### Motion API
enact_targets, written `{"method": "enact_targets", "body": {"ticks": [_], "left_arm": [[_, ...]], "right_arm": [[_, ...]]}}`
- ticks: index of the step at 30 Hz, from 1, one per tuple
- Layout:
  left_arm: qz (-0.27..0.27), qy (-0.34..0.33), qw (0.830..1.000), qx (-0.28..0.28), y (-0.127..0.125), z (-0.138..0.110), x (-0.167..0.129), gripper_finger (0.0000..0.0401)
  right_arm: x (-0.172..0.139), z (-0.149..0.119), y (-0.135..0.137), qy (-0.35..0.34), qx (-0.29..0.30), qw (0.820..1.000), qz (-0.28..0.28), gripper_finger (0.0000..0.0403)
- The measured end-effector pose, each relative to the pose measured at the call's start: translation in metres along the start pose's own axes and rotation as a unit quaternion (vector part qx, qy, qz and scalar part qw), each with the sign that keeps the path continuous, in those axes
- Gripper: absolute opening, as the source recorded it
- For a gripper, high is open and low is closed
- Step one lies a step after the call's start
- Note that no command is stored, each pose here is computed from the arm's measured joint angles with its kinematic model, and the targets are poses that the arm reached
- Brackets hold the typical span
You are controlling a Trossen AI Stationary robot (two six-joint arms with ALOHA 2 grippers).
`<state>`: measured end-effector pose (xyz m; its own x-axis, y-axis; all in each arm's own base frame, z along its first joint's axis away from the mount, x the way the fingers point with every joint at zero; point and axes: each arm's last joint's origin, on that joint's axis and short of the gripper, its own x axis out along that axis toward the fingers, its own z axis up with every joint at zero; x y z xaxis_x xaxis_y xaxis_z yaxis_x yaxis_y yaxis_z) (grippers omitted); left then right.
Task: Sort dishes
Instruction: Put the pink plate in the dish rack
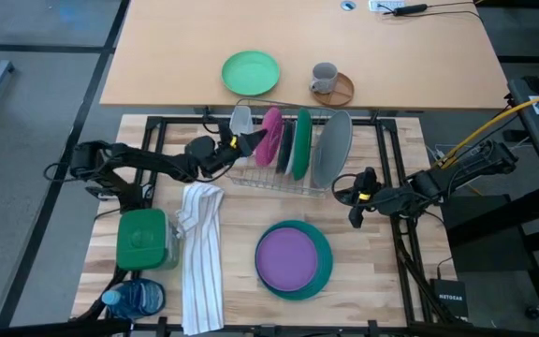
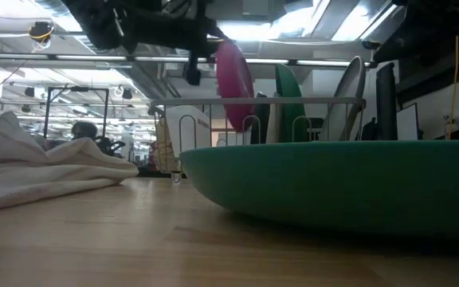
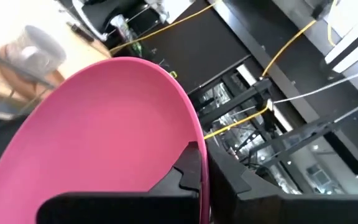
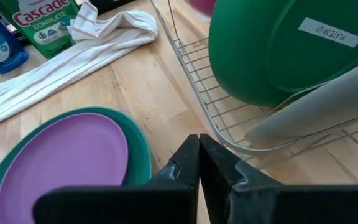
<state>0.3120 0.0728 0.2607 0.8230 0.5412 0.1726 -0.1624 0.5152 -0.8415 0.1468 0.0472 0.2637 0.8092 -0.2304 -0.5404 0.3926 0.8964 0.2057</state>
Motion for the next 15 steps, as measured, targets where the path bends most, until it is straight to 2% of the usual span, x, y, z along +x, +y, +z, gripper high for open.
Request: {"method": "enact_targets", "body": {"ticks": [8,15], "left_arm": [[0.004,0.002,0.999,-0.039,0.020,-0.018,0.008,0.0000],[0.025,0.002,0.999,-0.038,0.033,-0.022,0.012,0.0000]], "right_arm": [[0.000,0.000,0.000,-0.001,-0.010,1.000,-0.002,0.0014],[0.000,0.000,0.000,-0.001,-0.011,1.000,-0.003,0.0014]]}}
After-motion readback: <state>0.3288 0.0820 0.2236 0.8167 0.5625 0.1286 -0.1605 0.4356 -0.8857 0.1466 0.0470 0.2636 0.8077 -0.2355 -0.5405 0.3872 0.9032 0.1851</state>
